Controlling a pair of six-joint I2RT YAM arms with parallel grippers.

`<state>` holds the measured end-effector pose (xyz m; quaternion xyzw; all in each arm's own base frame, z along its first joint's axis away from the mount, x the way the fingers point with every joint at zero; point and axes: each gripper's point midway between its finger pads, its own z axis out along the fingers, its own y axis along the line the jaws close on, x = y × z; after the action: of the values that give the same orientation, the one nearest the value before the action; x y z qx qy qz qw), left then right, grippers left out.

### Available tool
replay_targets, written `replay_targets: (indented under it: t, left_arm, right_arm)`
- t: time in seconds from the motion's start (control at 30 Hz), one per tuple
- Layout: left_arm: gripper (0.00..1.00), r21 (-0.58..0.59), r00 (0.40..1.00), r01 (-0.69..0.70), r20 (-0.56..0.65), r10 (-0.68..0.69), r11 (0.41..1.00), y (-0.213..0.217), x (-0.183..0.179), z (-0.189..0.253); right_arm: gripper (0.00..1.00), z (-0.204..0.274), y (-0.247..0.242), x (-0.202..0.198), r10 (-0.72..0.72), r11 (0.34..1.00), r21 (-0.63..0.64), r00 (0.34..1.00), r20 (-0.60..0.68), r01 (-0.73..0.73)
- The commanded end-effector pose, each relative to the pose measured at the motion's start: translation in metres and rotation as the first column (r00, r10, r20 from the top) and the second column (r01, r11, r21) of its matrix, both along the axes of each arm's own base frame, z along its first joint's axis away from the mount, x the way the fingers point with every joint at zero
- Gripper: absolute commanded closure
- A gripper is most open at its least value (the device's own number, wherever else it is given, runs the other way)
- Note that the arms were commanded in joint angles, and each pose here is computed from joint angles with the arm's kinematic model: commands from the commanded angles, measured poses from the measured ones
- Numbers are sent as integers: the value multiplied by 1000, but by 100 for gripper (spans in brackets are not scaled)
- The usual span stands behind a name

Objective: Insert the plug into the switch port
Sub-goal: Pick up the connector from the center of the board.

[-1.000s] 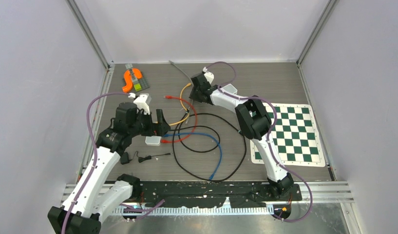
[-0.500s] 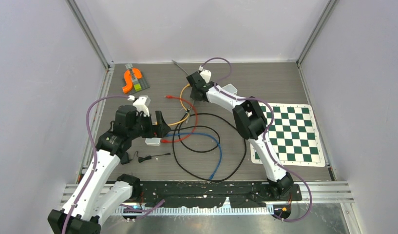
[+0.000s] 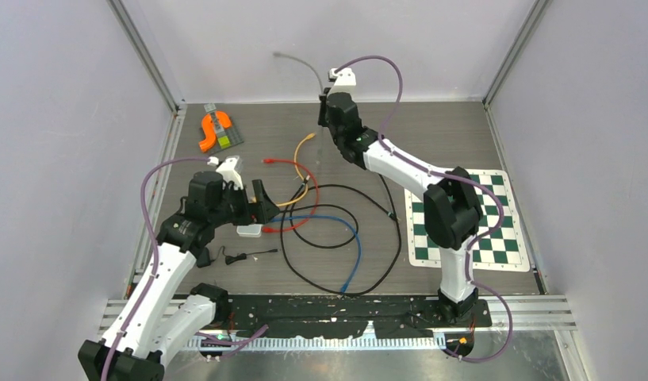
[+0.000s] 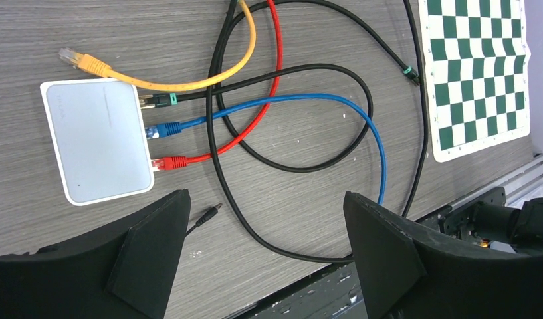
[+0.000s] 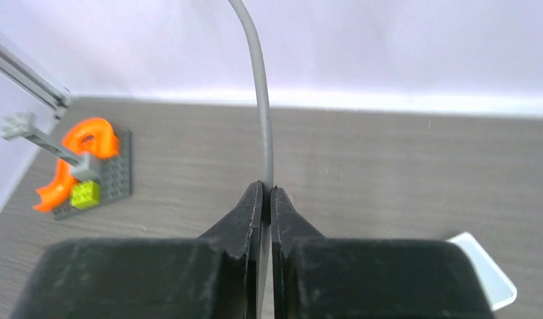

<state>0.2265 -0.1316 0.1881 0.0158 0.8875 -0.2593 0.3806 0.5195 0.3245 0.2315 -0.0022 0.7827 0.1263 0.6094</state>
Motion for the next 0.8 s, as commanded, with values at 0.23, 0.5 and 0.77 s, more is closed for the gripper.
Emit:
replay_targets:
  t: [0.23, 0.5, 0.77]
  left_arm:
    - [14, -65, 994, -90, 53, 94, 994, 21, 21, 56]
    - [14, -204, 942, -241, 187, 279, 949, 42, 67, 105]
    - [21, -453, 887, -257, 240, 394, 854, 44, 103, 133]
  right_arm:
    - [95, 111, -2, -46, 186, 982, -51, 922, 339, -180]
    - [95, 86, -21, -116, 338, 941, -27, 926, 167, -338]
    - [95, 38, -66, -187, 346, 936, 84, 937, -44, -342]
